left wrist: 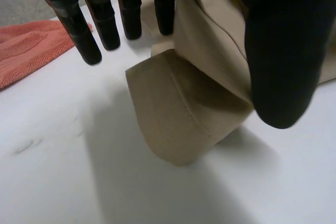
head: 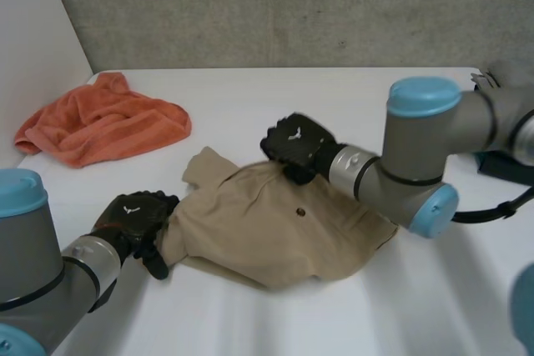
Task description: Fold the laundry.
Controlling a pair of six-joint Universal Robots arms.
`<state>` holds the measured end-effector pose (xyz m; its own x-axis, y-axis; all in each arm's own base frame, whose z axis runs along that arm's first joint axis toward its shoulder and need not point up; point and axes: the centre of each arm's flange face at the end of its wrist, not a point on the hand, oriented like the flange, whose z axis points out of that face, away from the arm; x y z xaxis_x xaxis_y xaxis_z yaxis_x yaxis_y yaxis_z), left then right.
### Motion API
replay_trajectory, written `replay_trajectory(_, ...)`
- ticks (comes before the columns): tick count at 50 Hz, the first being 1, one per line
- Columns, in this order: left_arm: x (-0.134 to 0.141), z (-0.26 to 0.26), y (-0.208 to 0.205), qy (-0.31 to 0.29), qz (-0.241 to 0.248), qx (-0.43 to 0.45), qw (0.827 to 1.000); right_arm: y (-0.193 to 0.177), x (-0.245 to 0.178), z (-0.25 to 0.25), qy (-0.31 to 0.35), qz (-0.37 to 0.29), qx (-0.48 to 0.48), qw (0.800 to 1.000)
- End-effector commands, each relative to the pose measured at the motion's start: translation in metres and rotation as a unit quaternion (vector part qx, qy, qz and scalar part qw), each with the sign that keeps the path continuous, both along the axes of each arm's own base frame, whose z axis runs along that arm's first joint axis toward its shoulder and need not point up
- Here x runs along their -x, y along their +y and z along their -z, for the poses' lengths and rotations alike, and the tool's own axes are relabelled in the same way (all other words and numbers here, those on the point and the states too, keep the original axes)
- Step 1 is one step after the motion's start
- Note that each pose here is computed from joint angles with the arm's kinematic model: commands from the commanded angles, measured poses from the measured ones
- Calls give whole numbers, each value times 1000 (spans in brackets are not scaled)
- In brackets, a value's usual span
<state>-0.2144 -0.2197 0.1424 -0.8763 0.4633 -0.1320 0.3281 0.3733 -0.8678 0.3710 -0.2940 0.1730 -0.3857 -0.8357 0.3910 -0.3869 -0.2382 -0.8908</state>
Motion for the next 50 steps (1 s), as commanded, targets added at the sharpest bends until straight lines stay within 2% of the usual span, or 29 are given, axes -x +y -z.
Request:
replay_trajectory(1, 8, -7, -12, 9, 7, 30, 999, 16, 32, -50, -8, 42, 21, 999)
replay_trajectory(6, 18, -19, -22, 24, 17, 88, 996, 24, 55, -58, 0, 64, 16, 998)
replay_trajectory(11, 29, -55, -22, 36, 32, 158, 986, 27, 75, -83, -6, 97, 37, 995)
replay_trajectory(15, 30, -114, -14, 58, 41, 253, 965, 28, 106, -127, -17, 152, 75, 985)
replay_trajectory(16, 30, -134, -11, 65, 44, 284, 956, 31, 109, -135, -19, 157, 81, 984)
replay_trajectory(20, 28, -178, -2, 83, 44, 339, 936, 49, 122, -177, -37, 173, 122, 977)
replay_trajectory(23, 27, -199, 4, 89, 46, 356, 929, 68, 133, -209, -51, 191, 159, 967)
replay_trajectory(27, 30, -223, 6, 95, 61, 363, 925, 77, 145, -227, -48, 213, 175, 960)
replay_trajectory(32, 43, -213, -13, 86, 83, 331, 936, 71, 144, -212, -3, 212, 167, 963)
replay_trajectory(39, 65, -170, -63, 67, 84, 283, 953, 33, 124, -161, 55, 209, 111, 970)
replay_trajectory(43, 76, -152, -87, 62, 86, 272, 957, 12, 112, -132, 76, 214, 80, 971)
replay_trajectory(47, 88, -142, -104, 64, 92, 285, 952, -19, 102, -104, 83, 227, 71, 968)
replay_trajectory(50, 98, -144, -123, 74, 91, 333, 936, -48, 93, -101, 47, 245, 113, 962)
